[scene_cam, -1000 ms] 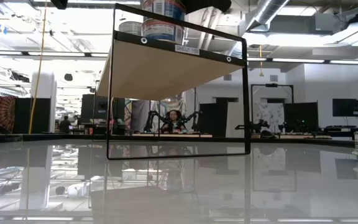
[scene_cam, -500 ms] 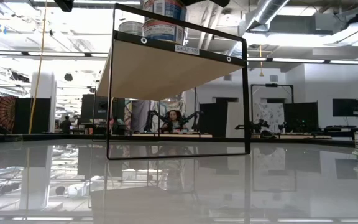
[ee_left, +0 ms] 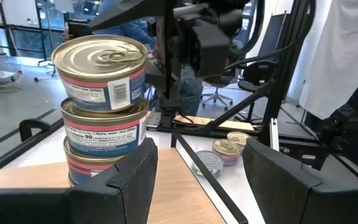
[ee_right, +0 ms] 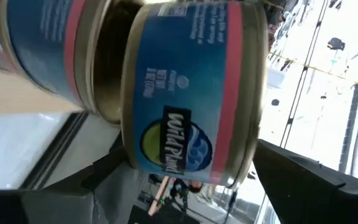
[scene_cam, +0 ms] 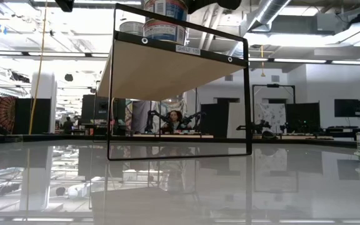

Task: Stack canned seafood by type on shelf
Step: Stack the blue tuna can on top of the other blue tuna can on the shelf

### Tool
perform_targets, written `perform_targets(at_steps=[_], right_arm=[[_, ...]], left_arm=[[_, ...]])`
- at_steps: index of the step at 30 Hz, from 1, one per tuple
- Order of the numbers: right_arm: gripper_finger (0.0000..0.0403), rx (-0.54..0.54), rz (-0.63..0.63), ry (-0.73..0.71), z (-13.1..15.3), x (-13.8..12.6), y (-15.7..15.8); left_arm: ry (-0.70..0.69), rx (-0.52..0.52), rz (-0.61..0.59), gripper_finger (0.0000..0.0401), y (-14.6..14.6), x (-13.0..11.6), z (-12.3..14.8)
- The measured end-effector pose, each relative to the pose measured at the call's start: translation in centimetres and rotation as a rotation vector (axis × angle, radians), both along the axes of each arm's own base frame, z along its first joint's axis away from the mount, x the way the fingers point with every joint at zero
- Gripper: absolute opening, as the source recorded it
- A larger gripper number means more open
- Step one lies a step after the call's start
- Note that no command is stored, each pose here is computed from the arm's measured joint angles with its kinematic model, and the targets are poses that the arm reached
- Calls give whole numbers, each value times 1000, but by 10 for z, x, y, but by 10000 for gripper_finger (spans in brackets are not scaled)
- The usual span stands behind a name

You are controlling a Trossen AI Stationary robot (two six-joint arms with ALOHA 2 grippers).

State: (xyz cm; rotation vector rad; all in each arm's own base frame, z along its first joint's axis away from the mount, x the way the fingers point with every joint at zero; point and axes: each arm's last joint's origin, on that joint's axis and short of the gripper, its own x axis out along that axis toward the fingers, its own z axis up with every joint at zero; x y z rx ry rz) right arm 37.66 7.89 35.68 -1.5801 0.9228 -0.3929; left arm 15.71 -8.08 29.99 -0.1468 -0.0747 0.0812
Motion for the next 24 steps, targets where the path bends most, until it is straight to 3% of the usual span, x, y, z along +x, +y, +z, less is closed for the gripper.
perform_targets(at_steps=[24], right_arm=[[333, 58, -2, -22, -4, -4, 7]], left_arm=[[-28, -10, -17, 226, 0, 0, 3]])
